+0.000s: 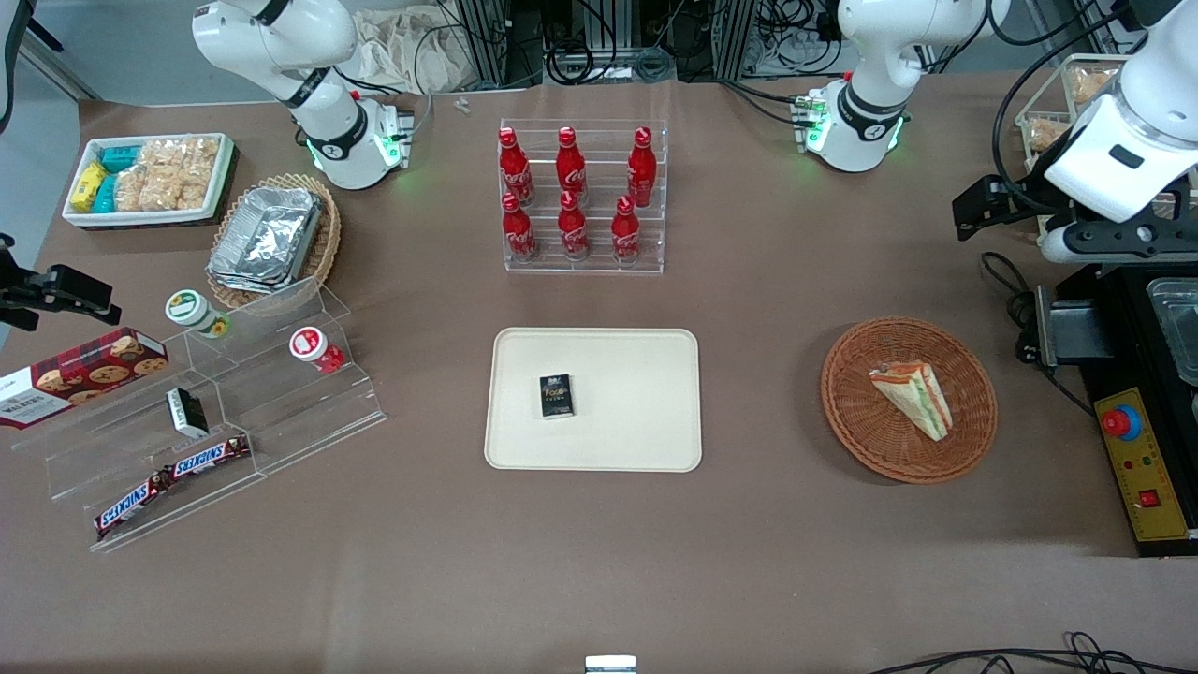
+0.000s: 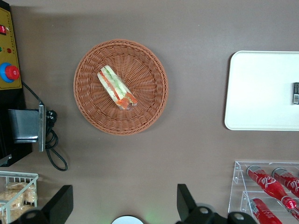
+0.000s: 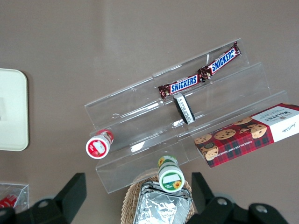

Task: Place sandwich from basket to tray
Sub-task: 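Move the left gripper over the wicker basket above the sandwich, then lower the open left gripper around the wrapped sandwich in the basket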

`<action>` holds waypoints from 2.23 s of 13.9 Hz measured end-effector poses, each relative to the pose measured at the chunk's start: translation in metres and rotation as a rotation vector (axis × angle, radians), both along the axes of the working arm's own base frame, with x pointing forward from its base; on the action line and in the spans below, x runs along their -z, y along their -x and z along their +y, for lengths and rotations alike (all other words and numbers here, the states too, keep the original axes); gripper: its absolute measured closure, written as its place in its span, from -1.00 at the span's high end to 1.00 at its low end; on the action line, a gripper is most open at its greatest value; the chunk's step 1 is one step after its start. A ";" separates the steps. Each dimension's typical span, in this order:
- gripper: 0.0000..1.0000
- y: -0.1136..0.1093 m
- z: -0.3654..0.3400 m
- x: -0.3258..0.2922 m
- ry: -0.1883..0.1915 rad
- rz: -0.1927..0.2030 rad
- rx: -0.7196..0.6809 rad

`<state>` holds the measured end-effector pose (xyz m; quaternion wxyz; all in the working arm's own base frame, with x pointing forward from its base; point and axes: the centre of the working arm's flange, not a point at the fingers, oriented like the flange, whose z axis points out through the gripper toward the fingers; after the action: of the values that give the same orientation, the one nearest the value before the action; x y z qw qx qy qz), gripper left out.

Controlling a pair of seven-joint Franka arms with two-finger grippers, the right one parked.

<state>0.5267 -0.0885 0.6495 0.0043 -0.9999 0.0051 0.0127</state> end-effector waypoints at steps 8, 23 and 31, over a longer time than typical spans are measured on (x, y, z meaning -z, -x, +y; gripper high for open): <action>1.00 -0.003 0.000 0.007 -0.004 0.019 -0.054; 1.00 -0.040 0.039 0.143 -0.009 0.045 -0.337; 1.00 -0.046 0.057 0.252 0.002 0.008 -0.507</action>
<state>0.5731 -0.0310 0.3973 0.0000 -0.9691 -0.2459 0.0175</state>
